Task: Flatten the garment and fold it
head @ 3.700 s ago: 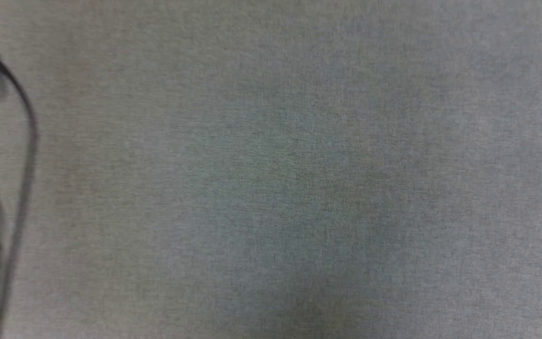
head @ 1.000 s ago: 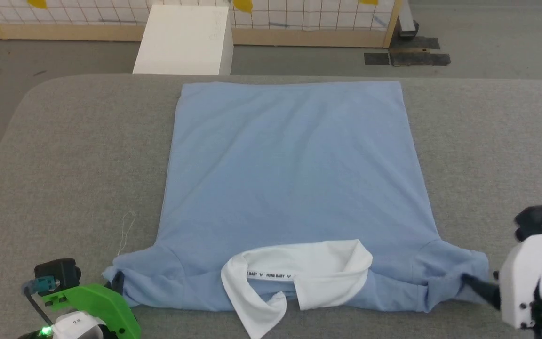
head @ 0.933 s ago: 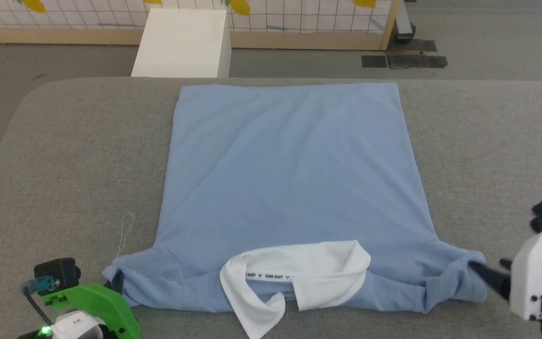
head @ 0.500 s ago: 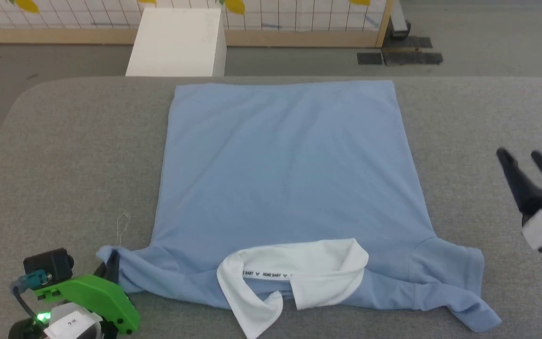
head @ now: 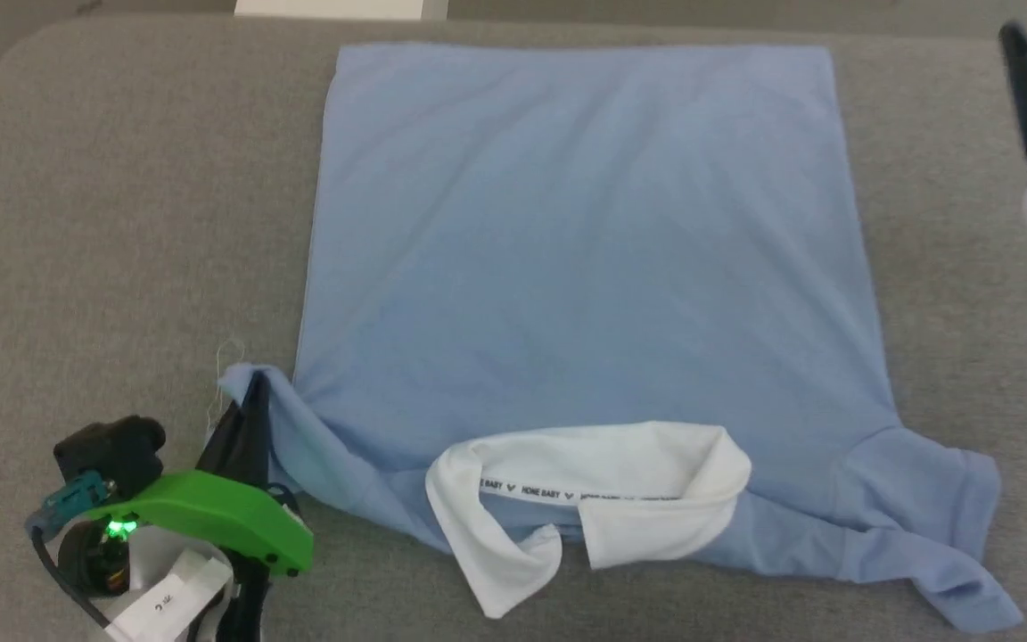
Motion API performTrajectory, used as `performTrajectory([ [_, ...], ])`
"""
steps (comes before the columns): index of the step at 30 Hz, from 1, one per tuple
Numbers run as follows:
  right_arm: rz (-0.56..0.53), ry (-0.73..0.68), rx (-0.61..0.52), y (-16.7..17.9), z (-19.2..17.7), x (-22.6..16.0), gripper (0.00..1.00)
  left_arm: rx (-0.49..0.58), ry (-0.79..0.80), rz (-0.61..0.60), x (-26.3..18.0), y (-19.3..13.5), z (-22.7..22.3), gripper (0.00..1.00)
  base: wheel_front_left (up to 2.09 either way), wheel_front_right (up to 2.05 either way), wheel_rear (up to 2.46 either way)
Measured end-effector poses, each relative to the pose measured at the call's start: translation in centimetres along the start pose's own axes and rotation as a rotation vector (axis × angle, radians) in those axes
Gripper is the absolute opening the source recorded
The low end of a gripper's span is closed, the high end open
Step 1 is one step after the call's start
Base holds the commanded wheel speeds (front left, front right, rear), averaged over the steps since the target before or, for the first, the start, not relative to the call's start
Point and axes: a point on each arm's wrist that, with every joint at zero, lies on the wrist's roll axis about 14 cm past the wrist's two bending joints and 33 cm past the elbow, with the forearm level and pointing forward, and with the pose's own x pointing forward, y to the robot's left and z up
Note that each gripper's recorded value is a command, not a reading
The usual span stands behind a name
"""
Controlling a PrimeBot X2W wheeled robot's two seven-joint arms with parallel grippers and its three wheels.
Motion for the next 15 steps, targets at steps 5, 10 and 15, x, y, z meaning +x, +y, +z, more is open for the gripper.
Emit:
performTrajectory([
  [5,-0.001,0.115,-0.066,0.1,-1.2,5.4,1.00,-0.007,-0.006,-0.004,1.4,-0.2,-0.6,0.00,0.00,0.00,0.00],
  [10,-0.006,0.325,-0.119,0.6,-5.0,9.7,1.00,-0.010,0.001,0.013,2.4,0.5,-1.3,0.00,0.00,0.00,0.00],
  [15,0.003,0.558,-0.152,1.8,-10.0,12.4,1.00,-0.028,0.007,0.039,2.8,1.3,-2.2,0.00,0.00,0.00,0.00],
])
